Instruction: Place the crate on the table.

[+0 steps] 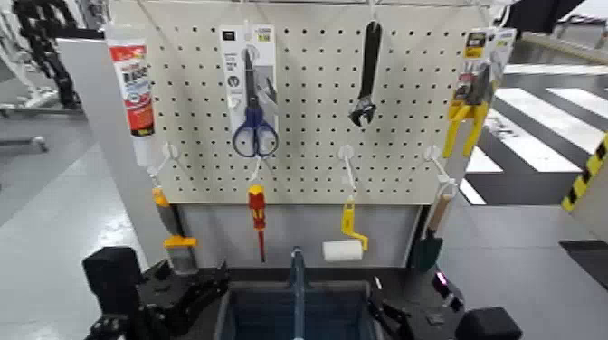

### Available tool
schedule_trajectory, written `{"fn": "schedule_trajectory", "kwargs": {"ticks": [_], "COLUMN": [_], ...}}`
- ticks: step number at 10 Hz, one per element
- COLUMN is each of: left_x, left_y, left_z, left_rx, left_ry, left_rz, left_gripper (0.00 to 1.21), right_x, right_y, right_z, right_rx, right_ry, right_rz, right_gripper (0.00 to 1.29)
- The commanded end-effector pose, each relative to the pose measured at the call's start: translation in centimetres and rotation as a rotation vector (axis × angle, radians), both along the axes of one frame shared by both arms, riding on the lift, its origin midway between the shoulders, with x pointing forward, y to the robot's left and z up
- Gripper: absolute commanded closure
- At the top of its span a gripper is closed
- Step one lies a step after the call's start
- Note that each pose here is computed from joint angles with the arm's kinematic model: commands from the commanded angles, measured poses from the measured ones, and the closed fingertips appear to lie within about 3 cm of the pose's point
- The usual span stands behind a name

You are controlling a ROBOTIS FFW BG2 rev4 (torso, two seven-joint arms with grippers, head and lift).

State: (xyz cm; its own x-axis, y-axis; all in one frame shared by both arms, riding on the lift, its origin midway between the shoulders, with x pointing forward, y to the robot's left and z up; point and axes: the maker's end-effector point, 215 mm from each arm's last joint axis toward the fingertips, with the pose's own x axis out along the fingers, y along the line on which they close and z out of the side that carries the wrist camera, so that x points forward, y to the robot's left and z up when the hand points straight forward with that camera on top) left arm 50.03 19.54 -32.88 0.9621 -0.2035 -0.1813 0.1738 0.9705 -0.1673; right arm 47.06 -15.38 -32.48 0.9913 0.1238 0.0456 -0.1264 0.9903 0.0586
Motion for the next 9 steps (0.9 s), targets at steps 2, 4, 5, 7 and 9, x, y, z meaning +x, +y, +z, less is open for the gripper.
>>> {"fn": "schedule_trajectory", "kwargs": {"ticks": [2, 4, 5, 7, 9], "left_x": [-1.7, -2.7, -3.0, -3.4, -3.4], "left_y": [0.6, 1.2, 1.4, 1.6, 1.6], "left_z": [0.9, 2.2, 2.2, 2.1, 2.1], "left_rx": [0.13, 0.146, 0.148, 0.137, 0.135], "left_ry": [-0.097, -0.165, -0.177, -0.192, -0.199], "left_rz": [0.044, 0.093, 0.108, 0.122, 0.124], "left_gripper": [0.11, 0.11, 0.11, 0.11, 0.11], "right_x": [-0.2, -0.1, -0.1, -0.1, 0.0], "right_y": [-0.2, -0.3, -0.3, -0.3, -0.3], "right_z": [0.1, 0.0, -0.1, -0.4, -0.5], "right_rx": [-0.026, -0.038, -0.039, -0.041, -0.044], "right_ry": [-0.007, -0.005, 0.0, 0.007, 0.013], "right_rz": [-0.006, -0.007, -0.007, -0.008, -0.007], "right_gripper": [0.14, 0.14, 0.14, 0.14, 0.14]}}
